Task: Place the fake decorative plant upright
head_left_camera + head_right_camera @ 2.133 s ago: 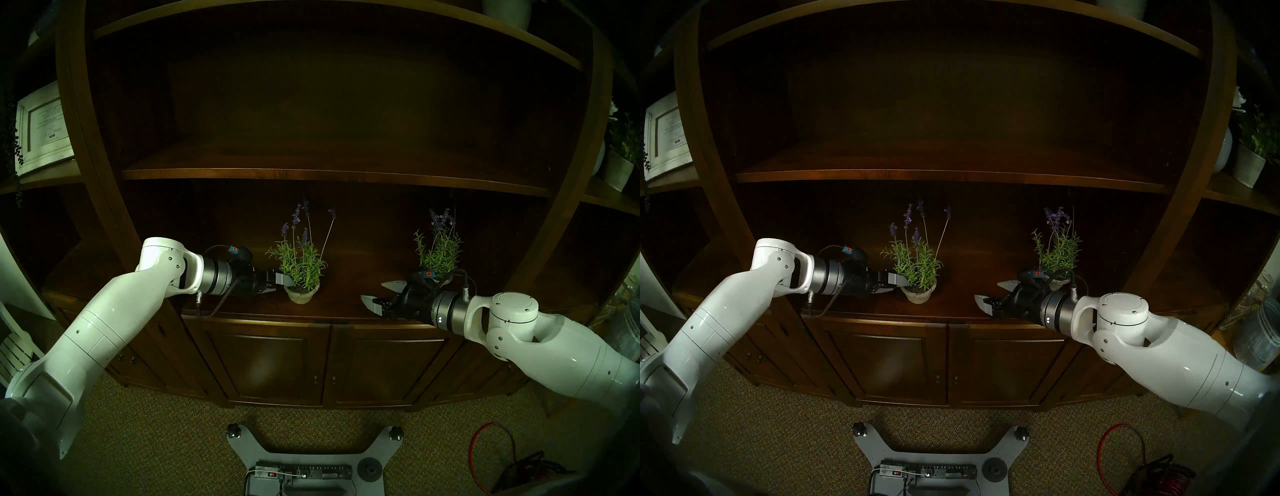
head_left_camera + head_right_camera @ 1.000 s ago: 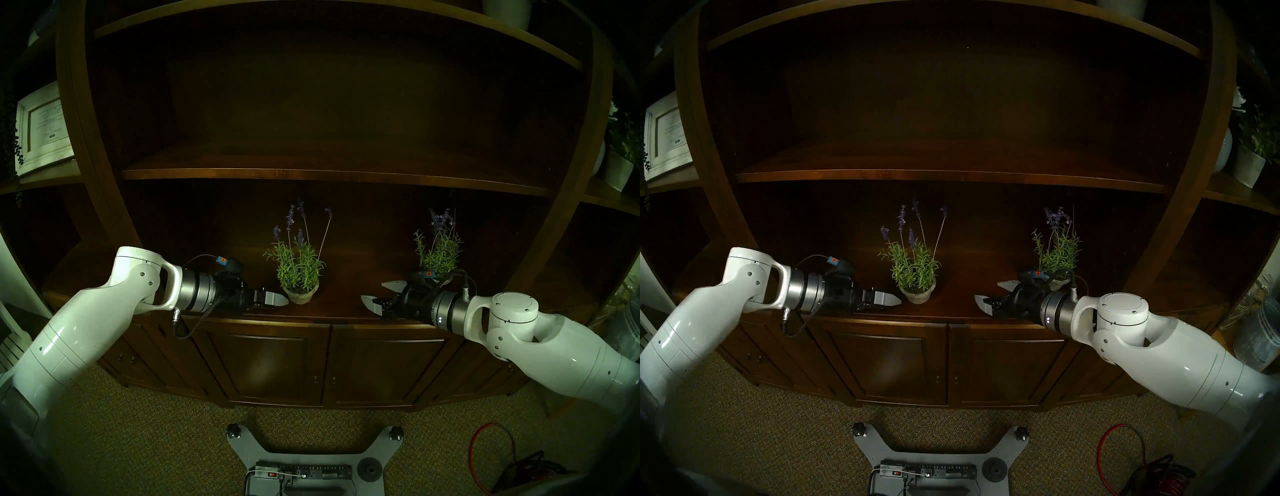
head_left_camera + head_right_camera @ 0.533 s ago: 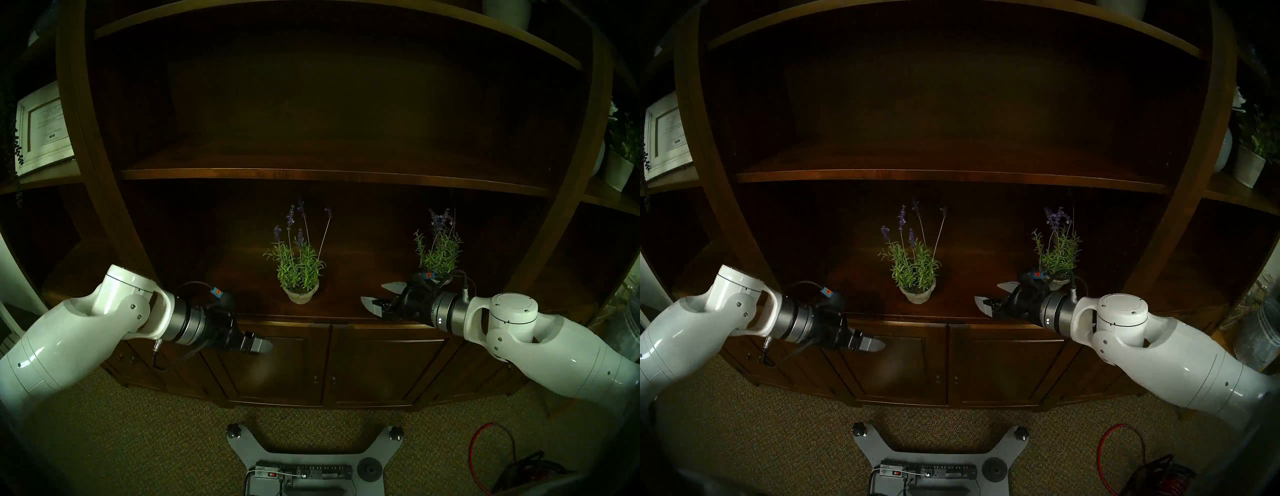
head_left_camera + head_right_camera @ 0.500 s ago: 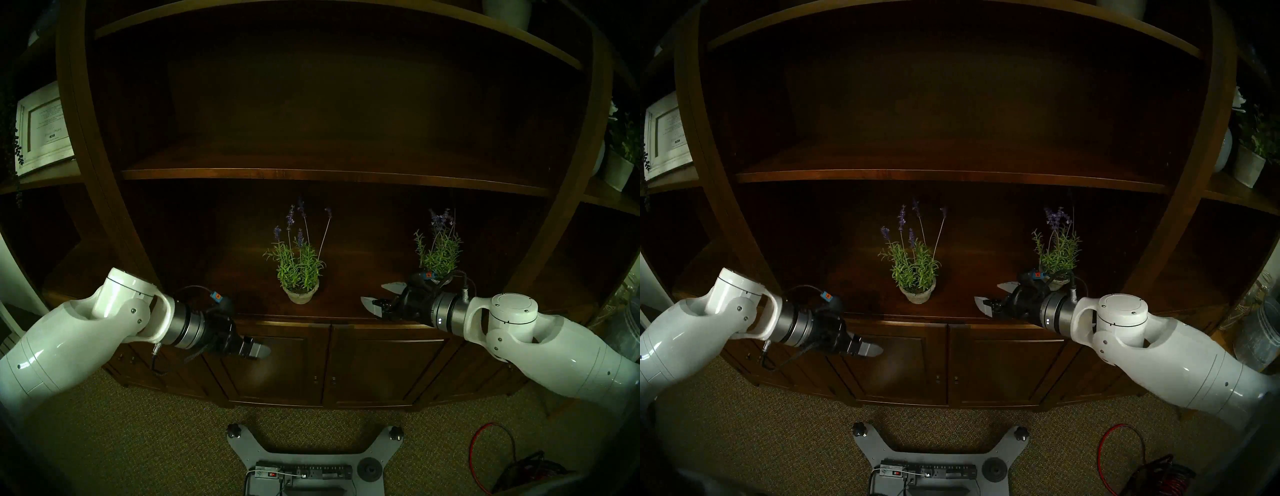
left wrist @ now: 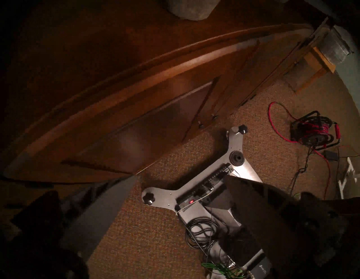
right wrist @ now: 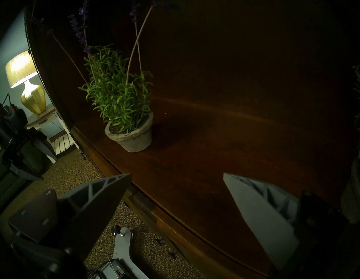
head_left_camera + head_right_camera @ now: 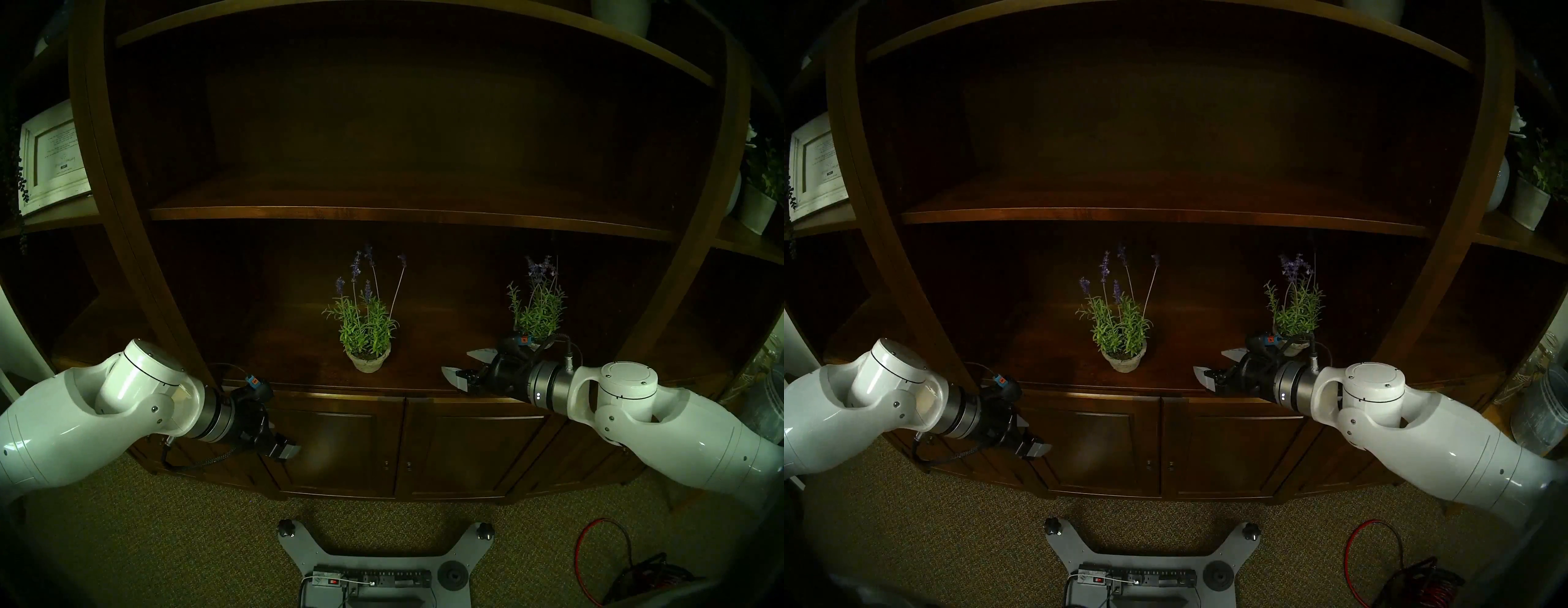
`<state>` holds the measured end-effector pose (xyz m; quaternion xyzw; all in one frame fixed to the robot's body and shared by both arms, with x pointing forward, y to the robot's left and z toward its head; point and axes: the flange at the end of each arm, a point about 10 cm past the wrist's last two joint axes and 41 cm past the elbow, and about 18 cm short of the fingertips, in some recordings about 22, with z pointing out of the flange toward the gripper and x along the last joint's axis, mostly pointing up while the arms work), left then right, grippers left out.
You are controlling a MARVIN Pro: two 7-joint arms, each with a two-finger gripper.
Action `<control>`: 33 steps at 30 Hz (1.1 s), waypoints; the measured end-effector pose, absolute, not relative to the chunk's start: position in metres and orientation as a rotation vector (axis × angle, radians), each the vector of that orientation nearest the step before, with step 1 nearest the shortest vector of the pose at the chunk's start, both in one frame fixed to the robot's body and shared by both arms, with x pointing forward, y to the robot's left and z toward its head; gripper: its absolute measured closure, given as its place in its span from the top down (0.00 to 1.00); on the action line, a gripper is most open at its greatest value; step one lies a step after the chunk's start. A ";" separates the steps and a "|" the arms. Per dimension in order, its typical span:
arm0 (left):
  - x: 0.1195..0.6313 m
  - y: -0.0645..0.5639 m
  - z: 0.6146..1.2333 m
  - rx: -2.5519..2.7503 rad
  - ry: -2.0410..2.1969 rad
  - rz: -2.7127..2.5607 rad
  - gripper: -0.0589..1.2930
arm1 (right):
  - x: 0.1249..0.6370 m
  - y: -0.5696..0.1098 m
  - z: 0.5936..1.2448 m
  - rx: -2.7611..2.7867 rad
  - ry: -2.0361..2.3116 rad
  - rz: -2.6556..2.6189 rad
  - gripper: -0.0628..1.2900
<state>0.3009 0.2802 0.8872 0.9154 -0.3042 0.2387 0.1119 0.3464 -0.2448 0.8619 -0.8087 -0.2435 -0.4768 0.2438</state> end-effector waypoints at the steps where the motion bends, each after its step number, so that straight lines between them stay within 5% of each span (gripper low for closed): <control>1: 0.302 0.279 0.891 2.682 -0.906 0.722 0.94 | 0.346 -0.245 0.862 -2.209 -0.665 -1.302 0.95; 33: 0.266 0.216 0.945 2.418 -1.229 0.944 0.94 | 0.345 -0.245 0.858 -2.216 -0.664 -1.291 0.95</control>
